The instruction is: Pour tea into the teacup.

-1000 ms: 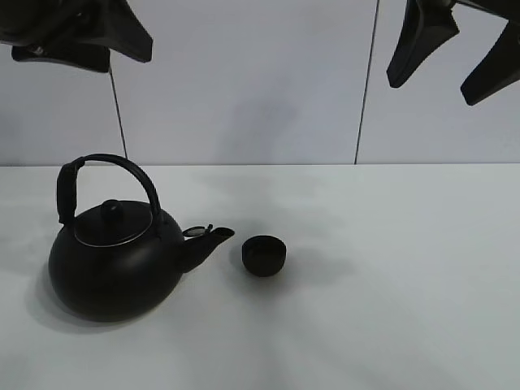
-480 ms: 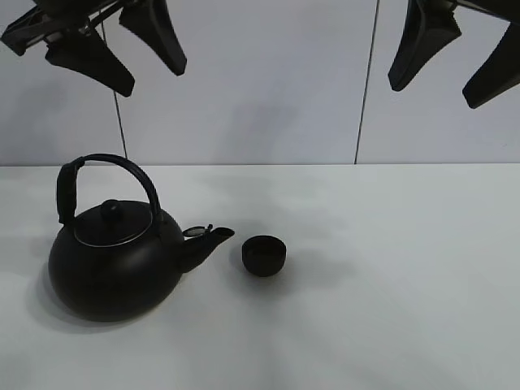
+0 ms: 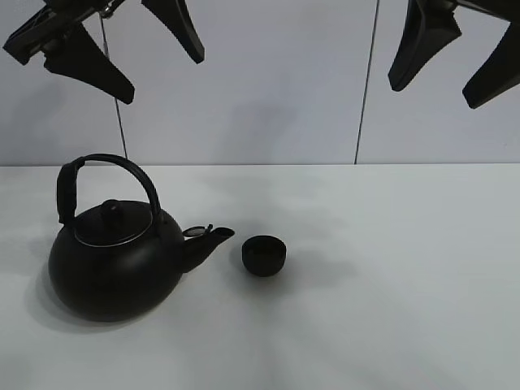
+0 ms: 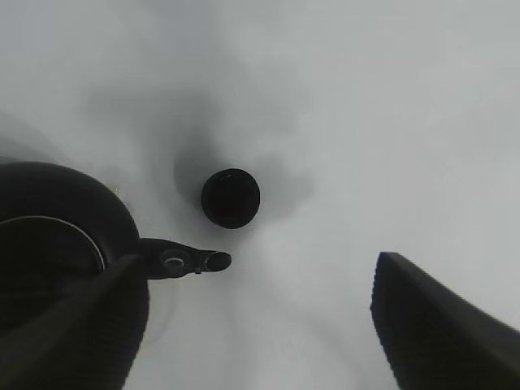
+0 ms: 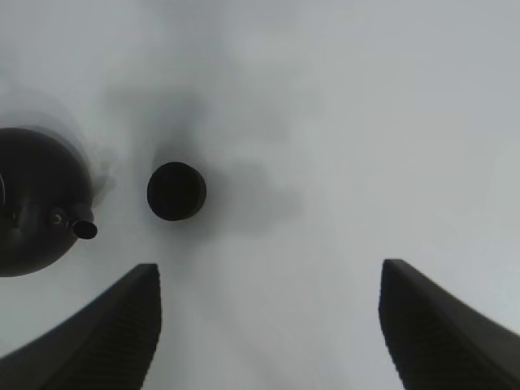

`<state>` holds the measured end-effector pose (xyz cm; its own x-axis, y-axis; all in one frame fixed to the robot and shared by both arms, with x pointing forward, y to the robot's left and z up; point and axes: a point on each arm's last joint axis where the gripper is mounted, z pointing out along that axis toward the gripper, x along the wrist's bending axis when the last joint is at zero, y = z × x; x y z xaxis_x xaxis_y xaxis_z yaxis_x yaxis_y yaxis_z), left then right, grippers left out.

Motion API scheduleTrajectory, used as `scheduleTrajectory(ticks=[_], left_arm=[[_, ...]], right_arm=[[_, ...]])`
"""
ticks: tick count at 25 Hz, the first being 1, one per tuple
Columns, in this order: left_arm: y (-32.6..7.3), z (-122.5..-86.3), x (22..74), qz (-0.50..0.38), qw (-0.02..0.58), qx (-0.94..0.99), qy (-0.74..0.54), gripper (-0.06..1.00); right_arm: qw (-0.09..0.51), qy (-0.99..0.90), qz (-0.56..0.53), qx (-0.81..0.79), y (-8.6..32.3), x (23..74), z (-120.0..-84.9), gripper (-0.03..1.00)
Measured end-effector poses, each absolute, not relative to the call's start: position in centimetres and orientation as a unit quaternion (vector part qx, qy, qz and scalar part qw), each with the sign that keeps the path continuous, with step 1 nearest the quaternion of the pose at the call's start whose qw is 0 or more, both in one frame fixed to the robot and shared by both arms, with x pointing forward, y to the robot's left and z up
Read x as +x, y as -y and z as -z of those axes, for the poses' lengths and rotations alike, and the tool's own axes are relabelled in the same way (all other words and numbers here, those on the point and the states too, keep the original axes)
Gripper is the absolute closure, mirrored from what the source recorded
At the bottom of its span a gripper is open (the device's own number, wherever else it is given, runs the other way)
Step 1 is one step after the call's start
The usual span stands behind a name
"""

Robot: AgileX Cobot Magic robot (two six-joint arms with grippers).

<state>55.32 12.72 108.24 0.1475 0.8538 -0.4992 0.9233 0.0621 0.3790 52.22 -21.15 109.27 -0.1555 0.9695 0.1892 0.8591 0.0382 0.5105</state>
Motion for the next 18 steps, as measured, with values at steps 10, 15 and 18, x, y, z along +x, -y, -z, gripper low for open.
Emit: scheduleTrajectory(ticks=[10, 15, 18], left_arm=[[-12.73, -108.23, 55.3, 0.054, 0.327, 0.681, -0.653, 0.39], [-12.73, -108.23, 55.3, 0.054, 0.327, 0.681, -0.653, 0.39], [-12.74, -108.17, 55.17, 0.059, 0.321, 0.684, -0.653, 0.39]], right_arm=[[0.105, -0.713, -0.264, 0.641, 21.15, 52.22, -109.27, 0.45], [0.106, -0.712, -0.265, 0.641, 21.14, 52.25, -109.29, 0.45], [0.114, -0.709, -0.276, 0.639, 21.11, 52.47, -109.43, 0.45]])
